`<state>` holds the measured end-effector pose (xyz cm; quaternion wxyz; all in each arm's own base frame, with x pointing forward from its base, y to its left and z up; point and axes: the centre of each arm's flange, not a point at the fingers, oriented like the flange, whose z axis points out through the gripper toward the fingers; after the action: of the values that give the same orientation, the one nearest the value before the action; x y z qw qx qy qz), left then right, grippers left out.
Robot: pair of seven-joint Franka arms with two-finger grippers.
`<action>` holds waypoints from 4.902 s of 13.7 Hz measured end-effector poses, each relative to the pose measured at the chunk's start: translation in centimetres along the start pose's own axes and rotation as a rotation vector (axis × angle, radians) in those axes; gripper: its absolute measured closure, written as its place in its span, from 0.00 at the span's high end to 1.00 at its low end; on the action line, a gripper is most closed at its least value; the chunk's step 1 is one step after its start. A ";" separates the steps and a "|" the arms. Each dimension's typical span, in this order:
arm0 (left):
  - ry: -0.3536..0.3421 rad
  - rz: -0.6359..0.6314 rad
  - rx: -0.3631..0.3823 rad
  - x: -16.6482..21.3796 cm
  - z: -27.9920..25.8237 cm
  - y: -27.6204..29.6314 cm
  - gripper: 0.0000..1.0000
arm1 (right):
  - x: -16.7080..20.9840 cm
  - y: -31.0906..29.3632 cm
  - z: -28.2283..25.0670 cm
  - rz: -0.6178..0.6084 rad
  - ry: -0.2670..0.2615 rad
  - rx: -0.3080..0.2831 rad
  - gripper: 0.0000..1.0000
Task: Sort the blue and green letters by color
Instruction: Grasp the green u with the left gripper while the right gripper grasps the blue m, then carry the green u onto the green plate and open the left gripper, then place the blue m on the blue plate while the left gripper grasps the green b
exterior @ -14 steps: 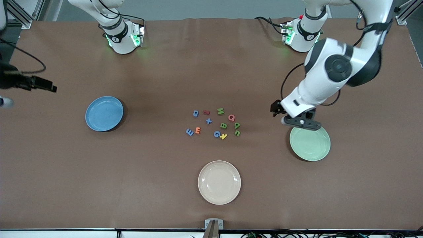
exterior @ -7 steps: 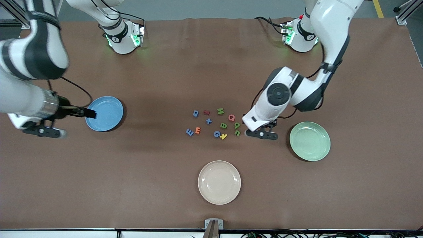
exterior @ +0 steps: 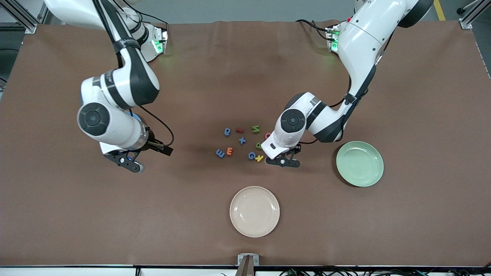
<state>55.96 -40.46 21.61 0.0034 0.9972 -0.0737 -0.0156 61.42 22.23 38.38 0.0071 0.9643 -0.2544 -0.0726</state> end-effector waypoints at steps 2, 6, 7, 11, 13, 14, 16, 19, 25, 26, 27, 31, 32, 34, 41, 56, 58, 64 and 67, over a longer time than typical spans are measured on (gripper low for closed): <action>0.006 -0.007 0.022 -0.3 1.1 0.5 0.60 | -0.7 -1.7 1.4 0.033 0.018 0.014 1.00; 0.023 0.007 0.029 -0.6 3.3 1.1 0.59 | -4.2 -6.7 5.7 0.111 0.051 0.038 0.98; 0.021 0.007 0.026 -0.6 3.8 1.1 0.57 | -5.1 -7.7 6.7 0.116 0.056 0.041 0.98; 0.024 0.005 0.020 -0.5 4.2 1.1 0.54 | -6.9 -10.1 10.5 0.130 0.066 0.048 0.70; 0.028 0.001 0.019 -0.2 4.0 0.9 0.33 | -7.3 -10.9 12.7 0.135 0.064 0.060 0.69; 0.029 -0.001 0.018 -0.1 4.0 0.9 0.26 | -7.5 -11.3 13.8 0.133 0.066 0.066 0.69; 0.030 -0.006 0.019 0.1 3.9 0.5 0.26 | -8.2 -12.1 16.0 0.122 0.069 0.067 0.69; 0.055 -0.056 0.017 2.1 2.6 -2.5 0.26 | -8.6 -12.6 18.0 0.114 0.072 0.063 0.70; 0.104 -0.104 0.061 5.4 -4.9 -15.8 0.26 | -9.1 -13.3 20.5 0.100 0.084 0.073 0.70; 0.095 -0.100 0.073 5.3 -5.4 -18.7 0.26 | -9.4 -13.4 20.9 0.095 0.085 0.073 0.70; 0.084 -0.102 0.081 5.3 -5.4 -21.7 0.26 | -9.6 -13.6 21.1 0.092 0.084 0.071 0.70; 0.032 -0.101 0.090 4.7 -3.6 -29.5 0.26 | -9.8 -13.7 21.7 0.087 0.084 0.067 0.70; 0.019 -0.101 0.090 4.4 -3.1 -31.0 0.26 | -9.9 -13.8 21.7 0.086 0.084 0.067 0.69; -0.007 -0.104 0.089 3.8 -2.1 -33.8 0.26 | -10.1 -13.9 21.6 0.083 0.085 0.068 0.66; -0.047 -0.094 0.079 2.3 -0.5 -35.3 0.48 | -10.1 -14.1 21.3 0.075 0.087 0.073 0.40; 0.006 -0.551 -0.043 -0.1 -4.4 -7.8 1.00 | 3.8 6.5 5.3 -0.308 -0.107 -0.041 0.40; 0.002 -0.607 -0.073 -0.7 -3.0 -5.2 0.98 | 4.3 10.7 5.4 -0.370 -0.112 -0.027 0.40; -0.035 -0.871 -0.065 -2.3 0.3 -1.5 0.88 | 5.8 24.0 11.0 -0.498 -0.037 0.027 0.40; -0.030 -0.914 -0.039 -3.0 1.3 -0.6 0.81 | 6.1 27.2 13.4 -0.510 0.006 0.032 0.40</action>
<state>53.06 -39.47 20.41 0.0136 0.9267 0.3741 -0.0315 51.43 -4.18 25.63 -0.0259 0.9975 -0.0040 -0.0654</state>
